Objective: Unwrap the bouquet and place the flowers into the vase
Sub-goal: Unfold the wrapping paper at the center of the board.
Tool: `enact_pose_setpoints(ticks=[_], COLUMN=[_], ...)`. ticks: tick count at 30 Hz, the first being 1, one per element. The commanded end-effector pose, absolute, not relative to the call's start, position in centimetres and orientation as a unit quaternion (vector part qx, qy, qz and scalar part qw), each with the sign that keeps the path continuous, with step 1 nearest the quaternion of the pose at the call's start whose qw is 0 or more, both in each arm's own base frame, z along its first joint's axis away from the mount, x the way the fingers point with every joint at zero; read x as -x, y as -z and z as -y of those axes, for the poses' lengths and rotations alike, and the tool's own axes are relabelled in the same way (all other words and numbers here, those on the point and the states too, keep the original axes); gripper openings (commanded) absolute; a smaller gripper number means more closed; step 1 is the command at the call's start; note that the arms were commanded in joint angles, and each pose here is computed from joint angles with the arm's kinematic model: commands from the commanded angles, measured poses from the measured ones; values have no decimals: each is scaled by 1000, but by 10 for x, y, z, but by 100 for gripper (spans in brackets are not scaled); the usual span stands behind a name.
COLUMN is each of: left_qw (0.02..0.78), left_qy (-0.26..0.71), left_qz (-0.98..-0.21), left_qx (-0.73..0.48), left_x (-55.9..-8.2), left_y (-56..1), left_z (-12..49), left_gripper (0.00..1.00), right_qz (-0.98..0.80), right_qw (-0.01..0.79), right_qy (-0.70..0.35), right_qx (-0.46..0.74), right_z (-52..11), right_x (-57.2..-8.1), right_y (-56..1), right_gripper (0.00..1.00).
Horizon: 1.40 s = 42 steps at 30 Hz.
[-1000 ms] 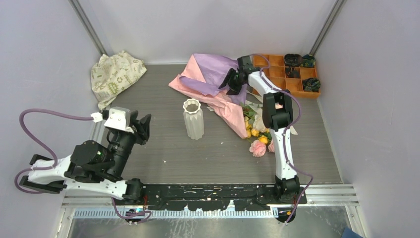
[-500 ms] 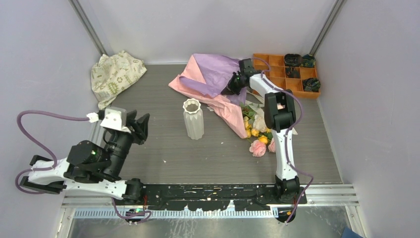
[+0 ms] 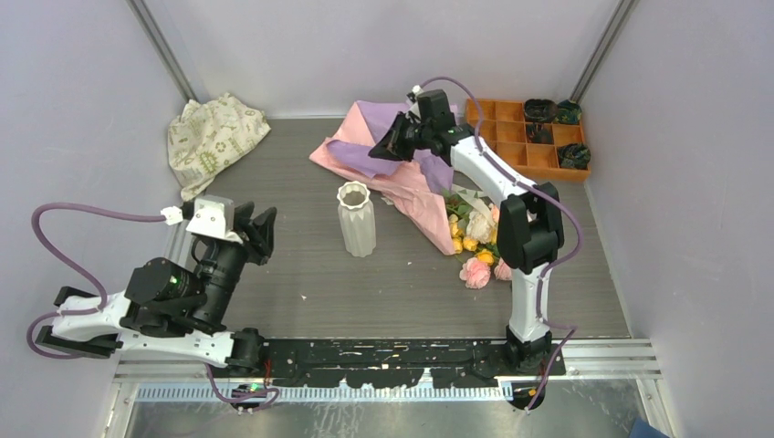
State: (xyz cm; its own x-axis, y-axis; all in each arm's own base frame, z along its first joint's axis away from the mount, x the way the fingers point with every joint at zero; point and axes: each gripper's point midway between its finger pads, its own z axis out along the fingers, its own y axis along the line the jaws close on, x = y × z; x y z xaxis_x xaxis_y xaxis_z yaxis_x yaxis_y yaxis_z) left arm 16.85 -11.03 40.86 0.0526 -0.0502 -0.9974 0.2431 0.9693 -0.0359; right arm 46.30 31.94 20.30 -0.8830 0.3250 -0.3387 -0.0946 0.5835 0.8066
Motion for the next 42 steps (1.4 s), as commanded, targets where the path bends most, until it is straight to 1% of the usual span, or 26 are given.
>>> enact_pose_setpoints(ticks=[1,2,4,5,7,10,12,14,16,19,22,28,32,35,38,40,42], left_qw=[723,724,724,723,723,720,718,716,716,716,715,713,711,713,720,727,727], left_qy=[124,124,124,124,119,108,106,105,108,110,107,91,100,85,38,3,-38], left_qz=[-677,-677,-677,-677,-678,-683,-686,-688,-689,-689,-690,-695,-695,-696,-692,-686,-685], left_qx=[-48,-49,-50,-50,-53,-53,-50,-47,-44,-41,-37,-32,-34,-35,-29,-15,-6], left_x=[-169,-169,-169,-169,-169,-169,-169,-169,-169,-169,-170,-170,-170,-171,-180,-195,-218], left_y=[-417,-417,-417,-417,-416,-414,-412,-410,-409,-409,-410,-413,-412,-415,-437,-457,-471], left_z=[110,110,111,111,113,112,110,108,107,105,104,105,111,115,116,114,120], left_gripper=[41,41,41,41,41,41,41,41,42,42,43,46,47,48,47,46,46], right_qz=[-846,-854,-862,-863,-862,-867,-882,-897,-907,-911,-908,-902,-901,-903,-905,-905,-905], right_qw=[233,239,263,270,277,289,290,298,295,270,244,204,182,168,159,152,148], right_qy=[-478,-462,-431,-423,-419,-398,-359,-311,-280,-285,-310,-353,-365,-367,-367,-369,-372], right_qx=[-35,-37,-45,-52,-65,-83,-94,-101,-109,-129,-139,-144,-148,-147,-144,-145,-145], right_z=[-323,-318,-304,-296,-281,-258,-239,-218,-202,-192,-196,-213,-219,-225,-231,-235,-240], right_x=[-446,-447,-454,-458,-464,-474,-479,-484,-487,-490,-490,-489,-489,-487,-487,-487,-487], right_y=[-229,-226,-221,-221,-222,-216,-203,-190,-174,-151,-130,-108,-95,-85,-77,-73,-71], right_gripper=[6,15,38,44,51,56,57,61,62,63,67,68,68,68,66,62,56])
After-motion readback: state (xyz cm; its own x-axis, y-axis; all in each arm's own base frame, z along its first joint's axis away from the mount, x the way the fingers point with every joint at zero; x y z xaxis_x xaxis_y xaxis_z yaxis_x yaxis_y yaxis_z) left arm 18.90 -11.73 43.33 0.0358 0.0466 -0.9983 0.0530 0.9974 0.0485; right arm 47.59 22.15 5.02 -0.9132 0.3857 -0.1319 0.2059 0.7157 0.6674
